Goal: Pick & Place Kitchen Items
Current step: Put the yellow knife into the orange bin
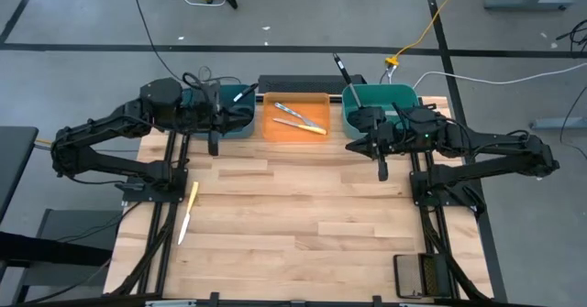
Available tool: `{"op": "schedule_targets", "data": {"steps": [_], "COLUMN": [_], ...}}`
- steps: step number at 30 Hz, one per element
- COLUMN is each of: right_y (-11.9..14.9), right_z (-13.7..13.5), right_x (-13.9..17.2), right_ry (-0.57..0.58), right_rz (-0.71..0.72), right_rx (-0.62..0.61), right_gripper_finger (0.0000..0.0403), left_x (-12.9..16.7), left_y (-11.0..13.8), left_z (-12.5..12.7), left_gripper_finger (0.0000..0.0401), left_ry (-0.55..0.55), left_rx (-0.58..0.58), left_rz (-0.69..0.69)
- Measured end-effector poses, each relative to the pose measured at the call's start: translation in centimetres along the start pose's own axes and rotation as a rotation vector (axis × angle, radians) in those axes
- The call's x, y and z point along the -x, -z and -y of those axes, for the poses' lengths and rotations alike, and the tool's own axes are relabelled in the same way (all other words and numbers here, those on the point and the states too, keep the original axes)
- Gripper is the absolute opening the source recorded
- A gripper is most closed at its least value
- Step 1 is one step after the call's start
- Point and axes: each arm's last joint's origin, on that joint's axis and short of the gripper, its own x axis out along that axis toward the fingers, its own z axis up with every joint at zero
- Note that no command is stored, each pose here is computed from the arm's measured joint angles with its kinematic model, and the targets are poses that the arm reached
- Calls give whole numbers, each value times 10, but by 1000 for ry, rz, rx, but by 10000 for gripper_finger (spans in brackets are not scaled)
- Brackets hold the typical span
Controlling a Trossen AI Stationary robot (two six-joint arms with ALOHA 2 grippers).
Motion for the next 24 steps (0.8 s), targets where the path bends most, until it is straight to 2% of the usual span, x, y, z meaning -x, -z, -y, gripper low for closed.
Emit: {"op": "schedule_targets", "data": {"steps": [5, 24], "right_y": [1, 1], "right_z": [0, 0], "right_x": [0, 0], "right_ry": [1, 1], "right_rz": [-9, -10], "right_rx": [-1, -4], "right_gripper_finger": [4, 7], "left_x": [0, 8], "left_y": [10, 39], "left_z": [0, -4], "left_gripper_finger": [18, 18], "left_ry": [33, -29], "left_rx": [27, 122], "left_rz": [-103, -422]}}
